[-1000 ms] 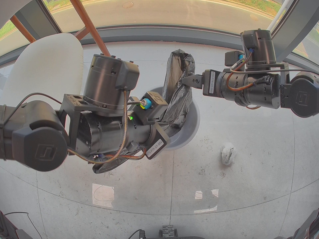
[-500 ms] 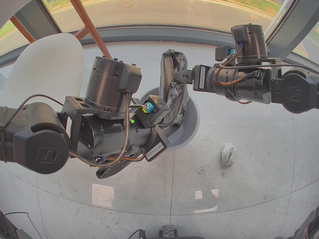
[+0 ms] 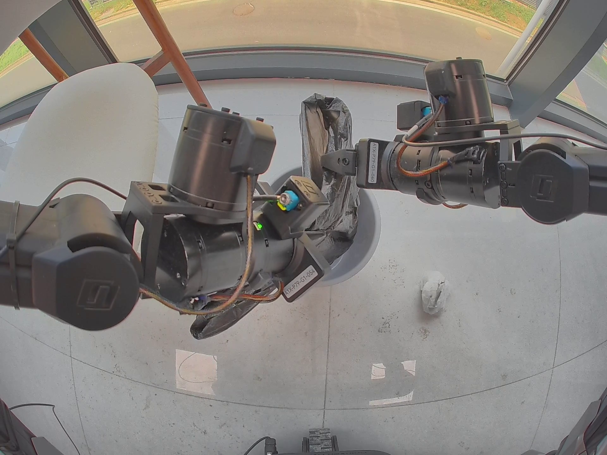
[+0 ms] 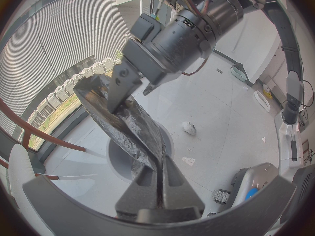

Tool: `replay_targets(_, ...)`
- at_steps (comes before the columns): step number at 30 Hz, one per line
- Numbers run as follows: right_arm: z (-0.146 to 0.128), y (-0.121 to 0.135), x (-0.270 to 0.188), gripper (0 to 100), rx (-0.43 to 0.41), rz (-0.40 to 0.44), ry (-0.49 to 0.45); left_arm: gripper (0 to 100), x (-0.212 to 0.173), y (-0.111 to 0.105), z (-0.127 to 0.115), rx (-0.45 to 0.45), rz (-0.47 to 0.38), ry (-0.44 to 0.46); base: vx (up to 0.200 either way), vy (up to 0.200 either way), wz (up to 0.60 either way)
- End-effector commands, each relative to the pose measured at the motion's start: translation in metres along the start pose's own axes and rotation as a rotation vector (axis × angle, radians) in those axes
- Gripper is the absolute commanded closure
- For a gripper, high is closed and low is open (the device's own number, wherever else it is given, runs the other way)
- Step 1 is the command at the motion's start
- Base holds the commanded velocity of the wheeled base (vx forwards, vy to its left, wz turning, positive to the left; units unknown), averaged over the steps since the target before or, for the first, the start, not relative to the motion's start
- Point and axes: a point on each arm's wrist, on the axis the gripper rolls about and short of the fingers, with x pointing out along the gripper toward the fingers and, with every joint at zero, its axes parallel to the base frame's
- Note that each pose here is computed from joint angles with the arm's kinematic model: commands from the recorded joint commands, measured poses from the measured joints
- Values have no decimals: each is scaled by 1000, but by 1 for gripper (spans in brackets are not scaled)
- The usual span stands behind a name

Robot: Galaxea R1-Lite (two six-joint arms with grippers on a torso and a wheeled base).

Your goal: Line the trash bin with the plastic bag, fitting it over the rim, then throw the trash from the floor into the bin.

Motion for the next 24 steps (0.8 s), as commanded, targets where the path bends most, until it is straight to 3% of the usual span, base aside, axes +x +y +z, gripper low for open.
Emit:
replay_targets(1, -1, -7, 0, 0, 2, -20, 7, 100, 1, 2, -1, 19, 23, 11, 0, 0, 0)
replay_targets(9, -1, -20, -8, 0, -23, -88, 58, 100, 2, 5, -1, 37, 90, 33, 0, 0, 0)
replay_targets(13, -5, -18, -7, 0, -25, -89, 85, 100, 3, 7, 6, 32, 146, -15, 0, 0, 0)
replay_targets(20, -5, -16, -5, 0, -25, -89, 82, 100, 13, -1, 0, 38, 133, 2, 0, 0, 0)
replay_targets(21, -6, -15, -4, 100, -26, -90, 81, 100, 13, -1, -2, 39, 131, 6, 0, 0, 0)
replay_targets(24, -5, -14, -4, 100, -28, -89, 80, 100, 14, -2, -4, 37, 127, 13, 0, 0, 0)
